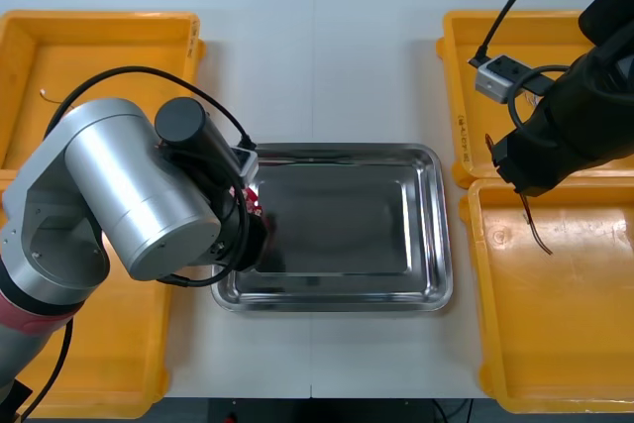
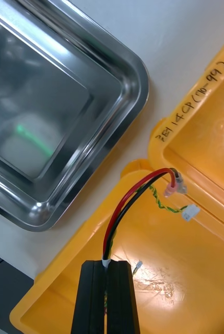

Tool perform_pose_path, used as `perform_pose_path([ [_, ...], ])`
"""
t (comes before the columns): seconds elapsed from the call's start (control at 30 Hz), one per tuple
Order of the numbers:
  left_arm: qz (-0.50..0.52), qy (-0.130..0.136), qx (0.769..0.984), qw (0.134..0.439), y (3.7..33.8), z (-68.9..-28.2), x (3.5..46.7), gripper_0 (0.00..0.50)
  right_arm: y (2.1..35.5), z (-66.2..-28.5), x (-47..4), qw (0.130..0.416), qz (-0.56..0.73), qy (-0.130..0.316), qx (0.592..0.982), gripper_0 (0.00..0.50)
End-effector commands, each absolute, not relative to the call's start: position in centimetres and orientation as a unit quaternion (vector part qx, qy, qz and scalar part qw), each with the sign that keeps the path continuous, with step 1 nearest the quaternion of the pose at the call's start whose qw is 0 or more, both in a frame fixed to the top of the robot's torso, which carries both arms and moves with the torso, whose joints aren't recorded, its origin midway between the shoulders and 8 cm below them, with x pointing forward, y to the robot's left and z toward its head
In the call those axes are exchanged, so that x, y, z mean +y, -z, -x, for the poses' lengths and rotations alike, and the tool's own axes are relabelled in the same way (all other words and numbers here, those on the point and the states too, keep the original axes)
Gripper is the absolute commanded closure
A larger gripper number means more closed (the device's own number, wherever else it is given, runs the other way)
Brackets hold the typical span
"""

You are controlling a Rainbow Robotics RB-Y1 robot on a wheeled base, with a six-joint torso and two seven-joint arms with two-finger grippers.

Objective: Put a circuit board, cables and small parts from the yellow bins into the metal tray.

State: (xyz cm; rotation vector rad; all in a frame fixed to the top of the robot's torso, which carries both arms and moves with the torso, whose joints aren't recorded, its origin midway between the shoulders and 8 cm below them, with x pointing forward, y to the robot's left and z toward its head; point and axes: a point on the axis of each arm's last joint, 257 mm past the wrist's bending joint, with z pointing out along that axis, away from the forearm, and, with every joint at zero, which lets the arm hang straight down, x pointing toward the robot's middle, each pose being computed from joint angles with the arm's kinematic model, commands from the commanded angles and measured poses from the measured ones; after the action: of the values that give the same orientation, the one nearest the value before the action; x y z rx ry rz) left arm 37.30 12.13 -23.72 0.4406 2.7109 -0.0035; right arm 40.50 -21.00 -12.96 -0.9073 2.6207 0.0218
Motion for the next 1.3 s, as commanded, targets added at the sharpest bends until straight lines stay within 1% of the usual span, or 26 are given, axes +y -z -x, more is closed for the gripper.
perform_pose_path([
  [0.03, -0.144, 0.025, 0.966, 0.214, 23.3, -37.6, 9.1, 0.5, 11.1, -41.4, -21.0, 0.205, 0.367, 0.033, 0.907, 0.5],
  [0.17, -0.15, 0.032, 0.965, 0.215, 24.3, -37.4, 8.1, 0.5, 11.2, -41.4, -21.1, 0.204, 0.373, 0.037, 0.905, 0.5],
  [0.47, -0.161, 0.035, 0.962, 0.217, 26.5, -37.2, 6.5, 0.5, 11.7, -41.4, -21.2, 0.199, 0.379, 0.043, 0.903, 0.5],
  [0.63, -0.162, 0.042, 0.962, 0.217, 27.3, -37.3, 5.8, 0.5, 11.6, -41.3, -21.3, 0.197, 0.38, 0.045, 0.903, 0.5],
  [0.8, -0.163, 0.04, 0.962, 0.216, 28.6, -37.4, 5.5, 0.5, 11.6, -41.3, -21.4, 0.197, 0.379, 0.046, 0.903, 0.5],
  [1.3, -0.168, 0.039, 0.963, 0.205, 29.8, -36.2, 4.9, 0.5, 11.8, -41.2, -21.5, 0.191, 0.378, 0.049, 0.904, 0.5],
])
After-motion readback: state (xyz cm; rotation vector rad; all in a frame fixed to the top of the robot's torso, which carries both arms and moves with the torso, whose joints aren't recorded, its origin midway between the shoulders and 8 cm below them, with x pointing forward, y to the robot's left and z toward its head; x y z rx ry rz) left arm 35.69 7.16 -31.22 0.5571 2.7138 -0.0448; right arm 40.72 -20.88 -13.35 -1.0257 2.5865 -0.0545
